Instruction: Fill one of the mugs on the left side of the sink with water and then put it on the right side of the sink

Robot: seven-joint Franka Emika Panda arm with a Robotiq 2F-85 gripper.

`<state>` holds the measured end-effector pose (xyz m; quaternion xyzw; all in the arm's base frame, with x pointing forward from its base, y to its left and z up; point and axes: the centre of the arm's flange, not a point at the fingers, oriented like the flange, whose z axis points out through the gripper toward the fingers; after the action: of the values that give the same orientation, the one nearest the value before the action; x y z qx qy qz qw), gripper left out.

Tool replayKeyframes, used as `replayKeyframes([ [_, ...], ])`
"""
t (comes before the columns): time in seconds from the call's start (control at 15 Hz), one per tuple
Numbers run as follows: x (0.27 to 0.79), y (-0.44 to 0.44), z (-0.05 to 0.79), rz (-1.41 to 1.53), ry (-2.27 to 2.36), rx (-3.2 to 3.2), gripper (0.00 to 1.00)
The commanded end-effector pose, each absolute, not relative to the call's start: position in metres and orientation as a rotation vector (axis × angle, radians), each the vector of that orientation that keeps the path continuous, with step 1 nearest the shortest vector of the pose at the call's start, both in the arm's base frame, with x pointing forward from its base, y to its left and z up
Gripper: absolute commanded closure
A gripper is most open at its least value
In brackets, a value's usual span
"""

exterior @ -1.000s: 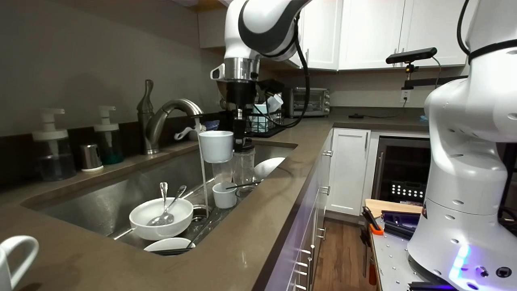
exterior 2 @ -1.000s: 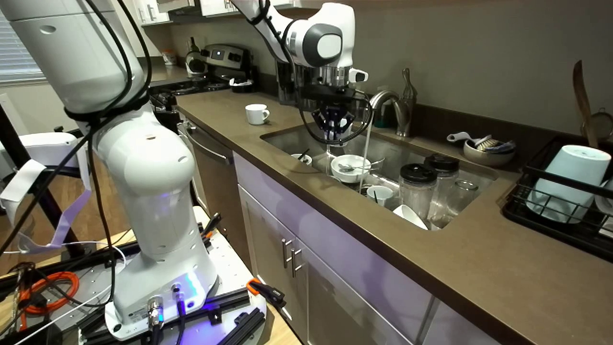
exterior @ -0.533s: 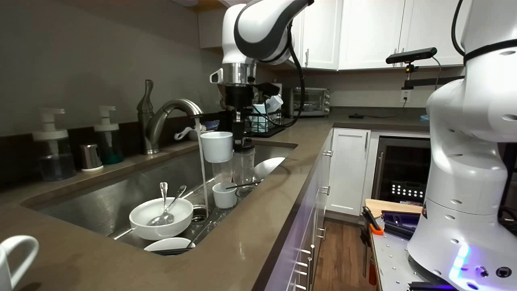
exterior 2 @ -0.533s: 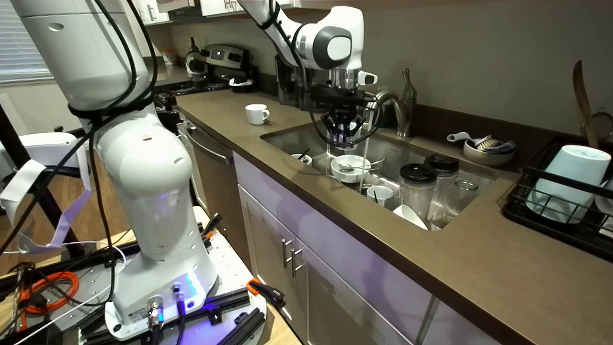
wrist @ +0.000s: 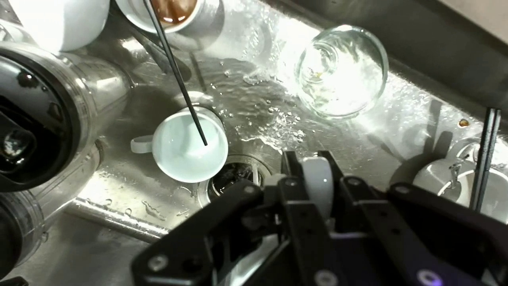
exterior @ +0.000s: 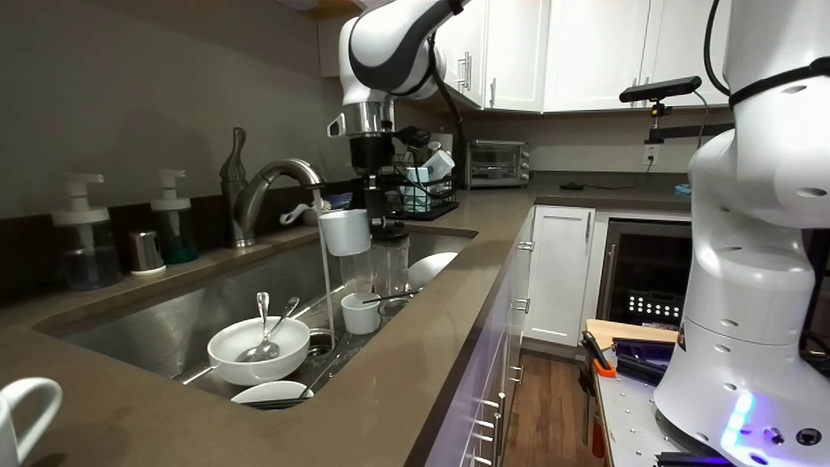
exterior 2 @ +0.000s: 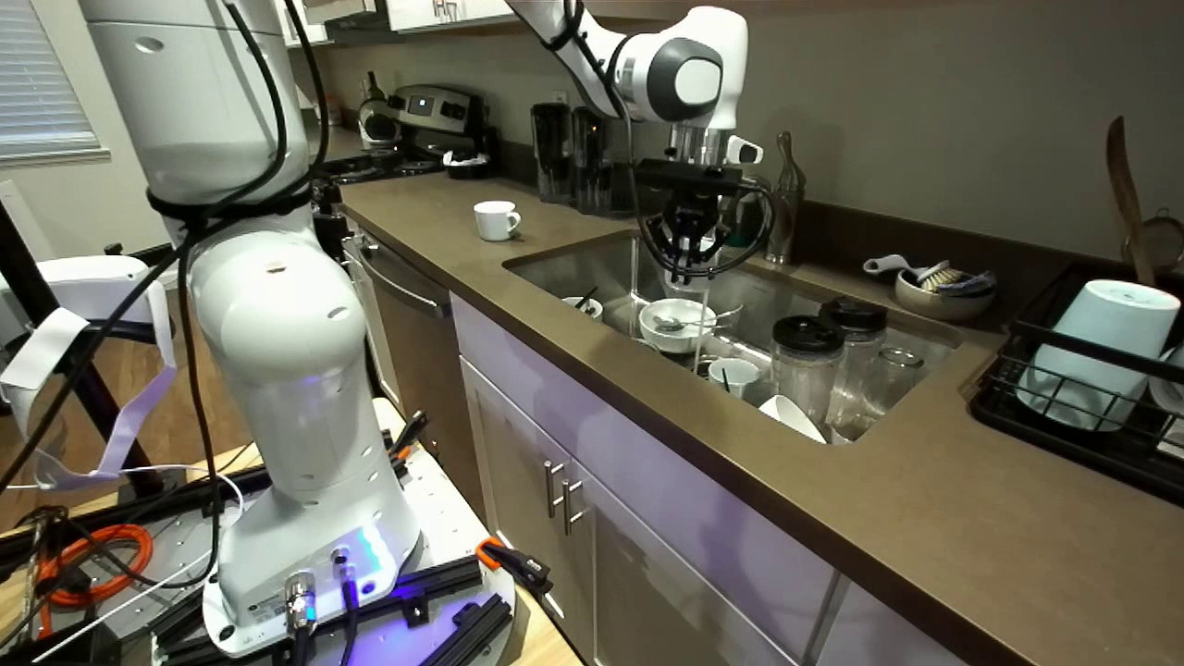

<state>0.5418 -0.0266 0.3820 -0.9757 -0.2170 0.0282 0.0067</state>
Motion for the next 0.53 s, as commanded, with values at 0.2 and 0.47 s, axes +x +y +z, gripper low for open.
replayKeyframes([
  [0.2,0.580,-0.045,0.380,0.118,-0.689,-3.025,0.95],
  [0.47,0.576,-0.044,0.369,0.114,-0.663,-3.055,0.84],
])
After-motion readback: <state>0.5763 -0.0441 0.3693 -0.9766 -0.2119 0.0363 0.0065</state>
